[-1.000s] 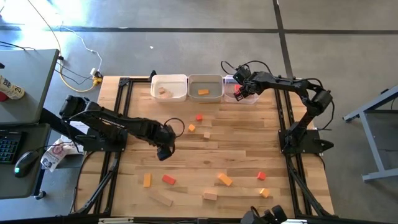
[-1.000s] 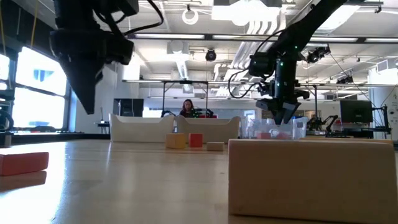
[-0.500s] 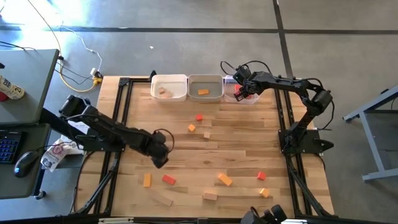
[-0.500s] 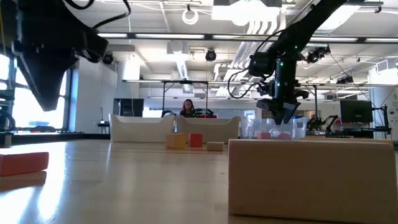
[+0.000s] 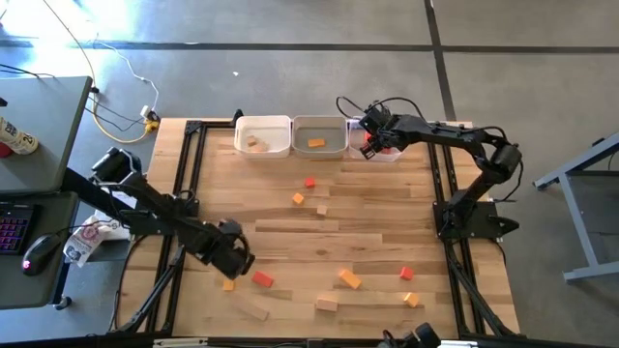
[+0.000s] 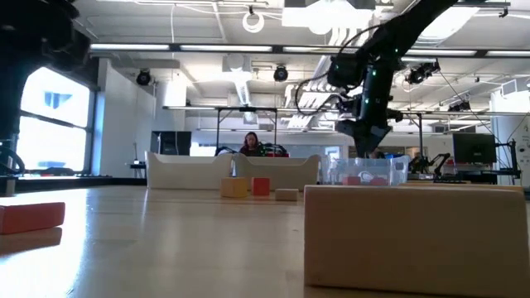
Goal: Sort & place blocks by color
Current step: Put the yellow block into the gray bin
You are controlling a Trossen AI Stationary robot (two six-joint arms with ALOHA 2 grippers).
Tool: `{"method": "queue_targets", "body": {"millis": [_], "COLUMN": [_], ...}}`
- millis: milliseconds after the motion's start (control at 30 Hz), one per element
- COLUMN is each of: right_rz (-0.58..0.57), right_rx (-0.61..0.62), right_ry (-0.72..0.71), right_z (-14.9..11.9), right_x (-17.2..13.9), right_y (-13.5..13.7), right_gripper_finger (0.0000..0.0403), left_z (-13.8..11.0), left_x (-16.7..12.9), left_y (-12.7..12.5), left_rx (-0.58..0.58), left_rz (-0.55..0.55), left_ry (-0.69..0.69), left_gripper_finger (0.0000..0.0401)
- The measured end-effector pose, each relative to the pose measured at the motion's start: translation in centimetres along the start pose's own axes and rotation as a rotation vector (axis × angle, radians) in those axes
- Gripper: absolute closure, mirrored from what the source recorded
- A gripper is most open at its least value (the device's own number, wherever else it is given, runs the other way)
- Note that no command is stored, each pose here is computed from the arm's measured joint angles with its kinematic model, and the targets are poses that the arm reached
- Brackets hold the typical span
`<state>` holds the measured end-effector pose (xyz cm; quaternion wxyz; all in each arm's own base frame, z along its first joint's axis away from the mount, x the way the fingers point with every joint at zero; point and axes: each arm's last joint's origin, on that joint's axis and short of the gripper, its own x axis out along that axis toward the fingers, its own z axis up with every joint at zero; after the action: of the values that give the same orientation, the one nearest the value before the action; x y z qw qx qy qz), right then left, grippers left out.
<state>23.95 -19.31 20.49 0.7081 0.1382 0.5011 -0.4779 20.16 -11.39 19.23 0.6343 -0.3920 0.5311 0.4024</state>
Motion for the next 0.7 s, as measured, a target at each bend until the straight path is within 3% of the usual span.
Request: {"method": "queue_targets", "body": {"millis": [400,700], "right_rz": [0.050,0.051], "right_rx": [0.027,0.033], "right_ry": [-0.136,-0.135], "right_z": [0.4,0.3], "right_x": [-3.7,-3.7], "right_y": [-0.2,-0.2], "right_gripper_finger": [0.0247,0.0247], "left_z": [-3.6,-5.0], "left_x": [-0.5,1.0], "left_y": [0.7,-0.3], "left_rx": [-0.231,-0.269], "left_rz": [-0.032,-0.056], "left_ry": [0.004,-0.021], "left_gripper_finger": [0.0185,0.0185]}}
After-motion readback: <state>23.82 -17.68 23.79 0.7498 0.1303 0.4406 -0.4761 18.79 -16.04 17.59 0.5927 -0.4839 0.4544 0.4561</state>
